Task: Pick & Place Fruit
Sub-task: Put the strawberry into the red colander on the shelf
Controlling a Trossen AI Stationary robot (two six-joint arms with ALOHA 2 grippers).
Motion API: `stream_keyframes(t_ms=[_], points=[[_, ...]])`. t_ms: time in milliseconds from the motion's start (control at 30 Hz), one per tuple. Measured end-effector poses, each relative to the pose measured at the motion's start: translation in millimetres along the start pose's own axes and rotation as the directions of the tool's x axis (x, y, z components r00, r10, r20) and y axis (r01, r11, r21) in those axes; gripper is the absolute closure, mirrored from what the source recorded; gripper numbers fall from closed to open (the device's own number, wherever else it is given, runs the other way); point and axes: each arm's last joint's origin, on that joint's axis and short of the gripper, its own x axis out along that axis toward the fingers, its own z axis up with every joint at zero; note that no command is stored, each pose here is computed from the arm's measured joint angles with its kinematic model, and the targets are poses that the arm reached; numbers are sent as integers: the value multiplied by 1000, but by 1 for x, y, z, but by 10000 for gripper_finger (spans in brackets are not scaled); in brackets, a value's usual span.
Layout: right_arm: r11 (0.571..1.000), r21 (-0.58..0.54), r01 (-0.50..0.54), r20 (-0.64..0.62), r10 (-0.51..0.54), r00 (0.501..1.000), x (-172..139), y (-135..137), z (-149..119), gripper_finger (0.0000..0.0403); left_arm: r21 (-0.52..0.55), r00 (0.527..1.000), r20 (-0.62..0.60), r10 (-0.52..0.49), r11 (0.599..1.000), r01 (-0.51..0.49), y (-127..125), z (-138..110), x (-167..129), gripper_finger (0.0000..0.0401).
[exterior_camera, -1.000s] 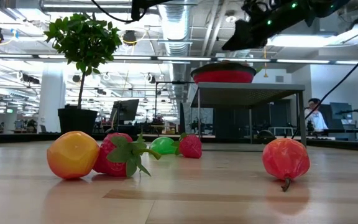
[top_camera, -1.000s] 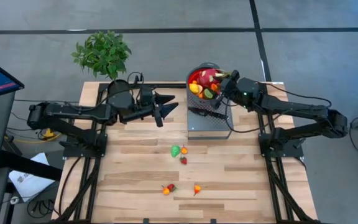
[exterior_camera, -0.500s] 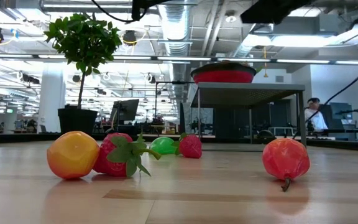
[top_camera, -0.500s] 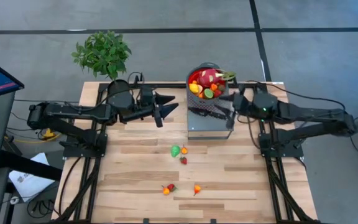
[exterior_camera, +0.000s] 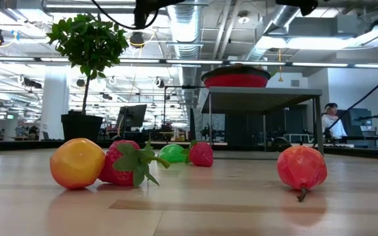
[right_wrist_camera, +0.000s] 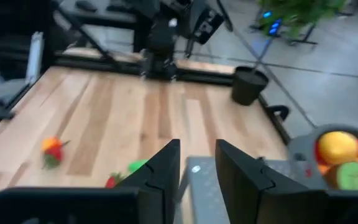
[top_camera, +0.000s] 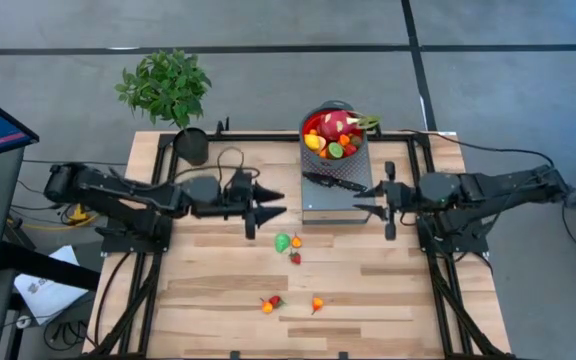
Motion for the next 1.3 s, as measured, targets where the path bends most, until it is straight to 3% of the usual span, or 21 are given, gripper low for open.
stream_keyframes(t_ms=[333, 667, 933, 1300], points=[[996, -38, -83, -26, 82, 996, -1, 15, -2, 308, 5, 999, -43, -8, 1000, 9, -50, -40, -21, 192], [994, -59, -90, -92, 84, 992, 16, 23, -8, 308, -128, 998, -59, 37, 991, -44, -92, -82, -36, 200], [993, -66, -95, -136, 86, 987, 30, 29, -12, 308, -140, 998, -51, 24, 990, -31, -99, -91, -35, 237], [993, 70, -91, -107, 98, 989, 29, 32, -9, 308, -96, 999, -44, 20, 995, -24, -99, -89, -35, 259]])
